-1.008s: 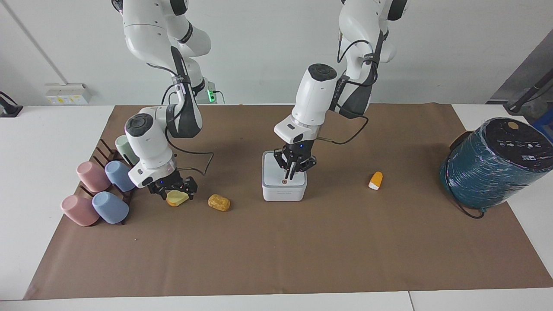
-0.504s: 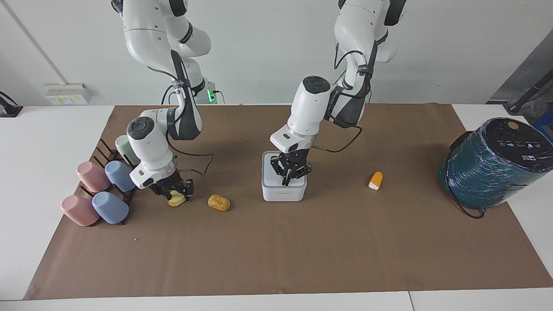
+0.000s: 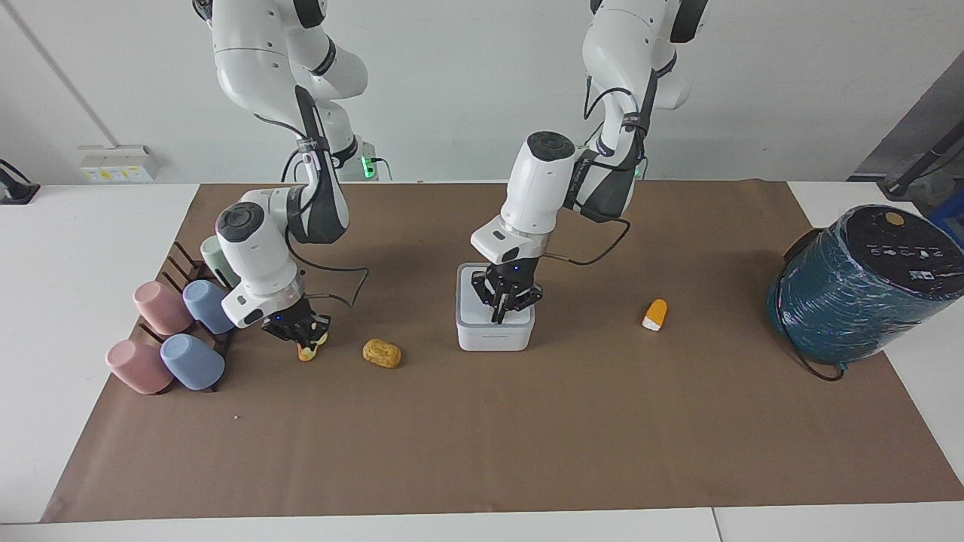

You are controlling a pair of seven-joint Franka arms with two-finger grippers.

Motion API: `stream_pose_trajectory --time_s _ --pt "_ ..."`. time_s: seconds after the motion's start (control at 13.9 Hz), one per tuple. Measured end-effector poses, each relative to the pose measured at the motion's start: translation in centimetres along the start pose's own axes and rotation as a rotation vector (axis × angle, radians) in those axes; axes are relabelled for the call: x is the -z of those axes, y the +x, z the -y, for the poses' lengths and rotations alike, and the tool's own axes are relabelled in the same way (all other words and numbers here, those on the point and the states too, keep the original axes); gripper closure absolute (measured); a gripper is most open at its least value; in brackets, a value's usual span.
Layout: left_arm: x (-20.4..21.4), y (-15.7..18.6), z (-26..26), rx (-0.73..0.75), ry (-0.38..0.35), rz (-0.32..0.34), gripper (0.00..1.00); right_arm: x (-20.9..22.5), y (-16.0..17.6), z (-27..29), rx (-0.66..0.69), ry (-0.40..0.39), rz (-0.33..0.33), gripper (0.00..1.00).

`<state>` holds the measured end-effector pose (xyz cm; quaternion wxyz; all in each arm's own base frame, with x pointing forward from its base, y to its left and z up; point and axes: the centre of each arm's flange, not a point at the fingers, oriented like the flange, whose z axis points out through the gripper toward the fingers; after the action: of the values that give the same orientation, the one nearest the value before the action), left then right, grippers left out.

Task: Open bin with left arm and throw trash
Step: 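Lift the lid off with the left gripper while the right gripper reaches the sponge, then grasp the yellow sponge with the right gripper while the left gripper withdraws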

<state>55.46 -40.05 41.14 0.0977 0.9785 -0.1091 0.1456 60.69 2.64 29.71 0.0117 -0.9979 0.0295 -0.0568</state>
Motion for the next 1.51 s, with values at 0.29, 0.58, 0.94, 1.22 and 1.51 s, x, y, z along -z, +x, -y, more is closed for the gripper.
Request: stream_pose_trajectory --time_s 0.29,0.58,0.94,1.22,1.51 --pt "3.6 -0.2 0.2 0.002 0.022 0.046 0.88 1.9 0.8 0.2 0.02 -0.019 0.048 0.93" --pt "9.8 -0.7 1.3 0.014 0.053 0.101 0.88 8.5 2.2 0.7 -0.002 -0.013 0.036 0.93" --pt "17.2 -0.4 8.1 0.027 0.093 0.136 0.87 16.0 2.5 9.7 -0.137 0.029 0.014 0.93" --pt "19.8 0.1 16.0 0.005 0.118 0.153 0.85 18.9 2.8 14.0 -0.288 0.2 0.021 0.93" --pt "19.9 0.5 23.3 -0.015 0.137 0.157 0.83 19.4 2.5 19.5 -0.437 0.285 0.048 0.93"
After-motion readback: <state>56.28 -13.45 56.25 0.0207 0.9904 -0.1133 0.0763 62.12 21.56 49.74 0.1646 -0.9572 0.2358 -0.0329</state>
